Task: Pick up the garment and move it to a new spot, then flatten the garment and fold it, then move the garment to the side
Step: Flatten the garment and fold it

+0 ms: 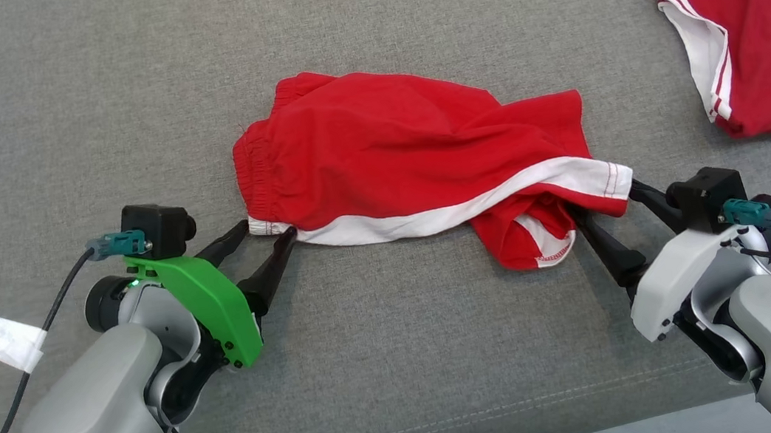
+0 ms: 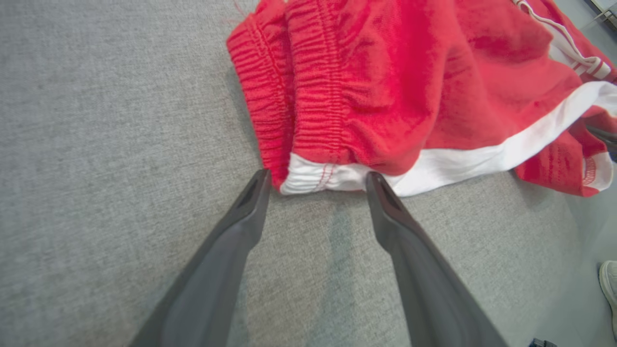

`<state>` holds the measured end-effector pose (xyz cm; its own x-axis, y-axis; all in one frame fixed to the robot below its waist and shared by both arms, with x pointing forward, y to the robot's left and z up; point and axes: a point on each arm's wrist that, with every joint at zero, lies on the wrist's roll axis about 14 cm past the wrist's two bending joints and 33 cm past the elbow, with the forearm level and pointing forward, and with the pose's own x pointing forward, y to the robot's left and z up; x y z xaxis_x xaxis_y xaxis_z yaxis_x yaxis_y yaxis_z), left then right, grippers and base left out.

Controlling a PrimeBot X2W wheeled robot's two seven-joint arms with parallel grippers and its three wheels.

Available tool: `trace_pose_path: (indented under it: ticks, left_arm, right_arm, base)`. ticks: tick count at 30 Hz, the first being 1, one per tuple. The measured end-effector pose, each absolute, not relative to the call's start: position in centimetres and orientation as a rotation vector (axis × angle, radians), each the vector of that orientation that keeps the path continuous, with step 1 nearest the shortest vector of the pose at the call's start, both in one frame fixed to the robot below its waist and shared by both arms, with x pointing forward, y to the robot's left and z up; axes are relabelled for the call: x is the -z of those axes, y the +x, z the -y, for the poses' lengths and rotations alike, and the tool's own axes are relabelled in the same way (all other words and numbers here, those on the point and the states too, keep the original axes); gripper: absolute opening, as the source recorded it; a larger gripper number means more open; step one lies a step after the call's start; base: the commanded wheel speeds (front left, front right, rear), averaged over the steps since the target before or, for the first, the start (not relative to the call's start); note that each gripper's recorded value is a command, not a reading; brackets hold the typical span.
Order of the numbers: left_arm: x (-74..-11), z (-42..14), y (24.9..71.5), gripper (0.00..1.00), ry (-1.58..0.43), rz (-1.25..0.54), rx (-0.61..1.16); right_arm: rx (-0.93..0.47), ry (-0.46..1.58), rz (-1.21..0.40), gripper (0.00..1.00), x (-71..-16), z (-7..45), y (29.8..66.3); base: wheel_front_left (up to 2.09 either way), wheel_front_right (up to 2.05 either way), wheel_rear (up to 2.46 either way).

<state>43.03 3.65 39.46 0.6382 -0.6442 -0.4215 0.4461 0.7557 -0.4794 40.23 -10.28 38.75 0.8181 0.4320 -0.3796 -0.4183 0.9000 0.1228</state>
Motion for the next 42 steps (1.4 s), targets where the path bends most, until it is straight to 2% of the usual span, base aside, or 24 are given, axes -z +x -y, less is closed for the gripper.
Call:
trace_pose_path:
  ticks: [8,9,10,11,12,16,17,18,19,20,22,23,31,38,42]
  left_arm:
    - [-39.7,-3.0,43.1,1.00,-0.355,-0.602,0.655]
    - [-39.7,-3.0,43.1,0.88,-0.355,-0.603,0.654]
    - [-39.6,-3.0,43.1,0.63,-0.354,-0.606,0.654]
    - [-39.5,-2.9,43.1,0.47,-0.353,-0.608,0.655]
    - [-39.5,-2.9,43.0,0.38,-0.354,-0.610,0.655]
    - [-39.1,-2.8,42.8,0.30,-0.354,-0.630,0.660]
    - [-39.1,-2.8,42.7,0.25,-0.354,-0.632,0.661]
    - [-39.0,-2.7,42.6,0.15,-0.353,-0.637,0.668]
    - [-39.0,-2.6,42.5,0.00,-0.353,-0.642,0.671]
    - [-38.9,-2.6,42.4,0.00,-0.358,-0.646,0.671]
    - [-39.0,-2.6,42.3,0.00,-0.365,-0.651,0.671]
    - [-39.0,-2.5,42.3,0.00,-0.375,-0.656,0.670]
    - [-40.3,-2.3,42.5,0.00,-0.434,-0.641,0.675]
    - [-42.9,-5.1,45.4,0.00,-0.501,-0.560,0.596]
    - [-44.2,-6.0,46.1,0.00,-0.532,-0.533,0.581]
  right_arm:
    - [-0.445,0.031,-0.419,1.00,-38.6,10.6,40.0]
    - [-0.444,0.032,-0.418,1.00,-38.6,10.6,40.0]
    - [-0.443,0.032,-0.419,1.00,-38.6,10.6,40.0]
    - [-0.442,0.032,-0.419,1.00,-38.6,10.6,40.0]
    - [-0.442,0.032,-0.420,1.00,-38.5,10.7,40.0]
    - [-0.441,0.032,-0.418,1.00,-38.5,10.6,40.2]
    - [-0.442,0.032,-0.417,1.00,-38.6,10.6,40.2]
    - [-0.442,0.032,-0.416,1.00,-38.6,10.6,40.3]
    - [-0.443,0.032,-0.413,0.78,-38.7,10.6,40.4]
    - [-0.449,0.034,-0.407,0.47,-38.7,10.5,40.5]
    - [-0.454,0.035,-0.399,0.07,-38.9,10.3,40.6]
    - [-0.456,0.035,-0.398,0.00,-39.0,10.2,40.7]
    - [-0.469,0.038,-0.402,0.00,-38.9,10.2,40.7]
    - [-0.476,0.038,-0.391,0.00,-39.3,10.3,40.9]
    - [-0.475,0.077,-0.337,0.00,-41.4,10.5,41.9]
  base:
    - [0.00,0.00,0.00]
    - [0.00,0.00,0.00]
    - [0.00,0.00,0.00]
    - [0.00,0.00,0.00]
    - [0.00,0.00,0.00]
    - [0.00,0.00,0.00]
    - [0.00,0.00,0.00]
    - [0.00,0.00,0.00]
    - [0.00,0.00,0.00]
    - [0.00,0.00,0.00]
    - [0.00,0.00,0.00]
    - [0.00,0.00,0.00]
    - [0.00,0.00,0.00]
    - [0.00,0.00,0.00]
    - [0.00,0.00,0.00]
